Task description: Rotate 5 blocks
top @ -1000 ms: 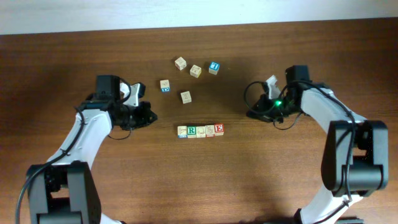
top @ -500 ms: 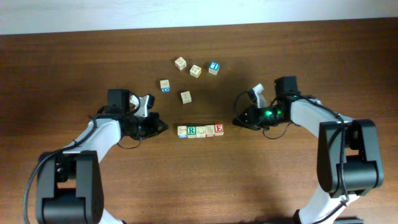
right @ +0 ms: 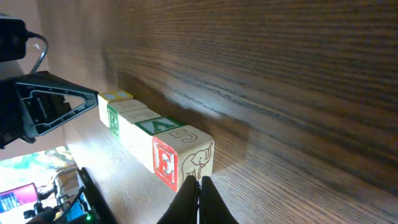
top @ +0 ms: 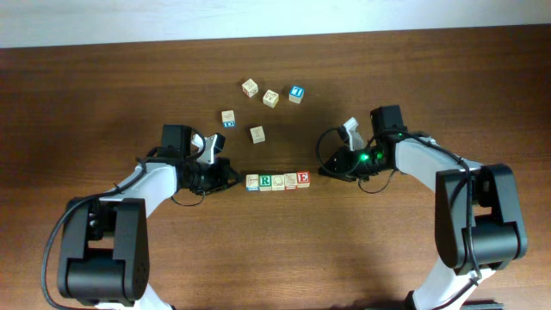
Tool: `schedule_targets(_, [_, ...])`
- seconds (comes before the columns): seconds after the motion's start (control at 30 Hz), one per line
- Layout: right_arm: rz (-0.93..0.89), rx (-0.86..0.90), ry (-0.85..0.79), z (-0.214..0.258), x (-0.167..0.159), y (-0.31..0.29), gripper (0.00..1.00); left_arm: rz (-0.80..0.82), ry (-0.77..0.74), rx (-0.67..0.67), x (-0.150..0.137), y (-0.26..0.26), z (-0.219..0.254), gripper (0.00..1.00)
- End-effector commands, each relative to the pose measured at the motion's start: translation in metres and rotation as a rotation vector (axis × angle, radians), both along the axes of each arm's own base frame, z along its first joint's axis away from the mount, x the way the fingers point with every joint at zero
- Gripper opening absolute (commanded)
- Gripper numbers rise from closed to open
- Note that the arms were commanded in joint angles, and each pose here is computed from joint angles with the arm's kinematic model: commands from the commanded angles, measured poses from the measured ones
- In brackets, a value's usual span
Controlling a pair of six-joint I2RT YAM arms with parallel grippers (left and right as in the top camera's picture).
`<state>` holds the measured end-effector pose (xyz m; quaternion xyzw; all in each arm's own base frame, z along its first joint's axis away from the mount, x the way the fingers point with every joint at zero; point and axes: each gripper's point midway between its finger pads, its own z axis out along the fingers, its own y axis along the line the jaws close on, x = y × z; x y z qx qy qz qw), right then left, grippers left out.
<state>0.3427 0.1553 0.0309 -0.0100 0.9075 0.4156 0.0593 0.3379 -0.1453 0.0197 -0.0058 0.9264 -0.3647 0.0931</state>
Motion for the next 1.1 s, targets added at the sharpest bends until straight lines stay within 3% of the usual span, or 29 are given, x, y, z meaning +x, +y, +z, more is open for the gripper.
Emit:
schedule_targets(0.0, [-0.015,-0.033,0.033,-0.008,-0.003,0.001,0.04,0.002,0.013,-0.009,-0.002,-0.001,-0.003,0.0])
schedule_targets(0.1, [-0.026,-0.042,0.042,-0.009,-0.003,0.0,0.04,0.012,0.017,0.037,-0.002,0.004,-0.008,0.0])
schedule_targets(1.07, [-0.034,-0.062,0.082,-0.012,-0.008,0.01,0.04,-0.002,0.014,0.043,-0.003,-0.004,-0.009,0.0])
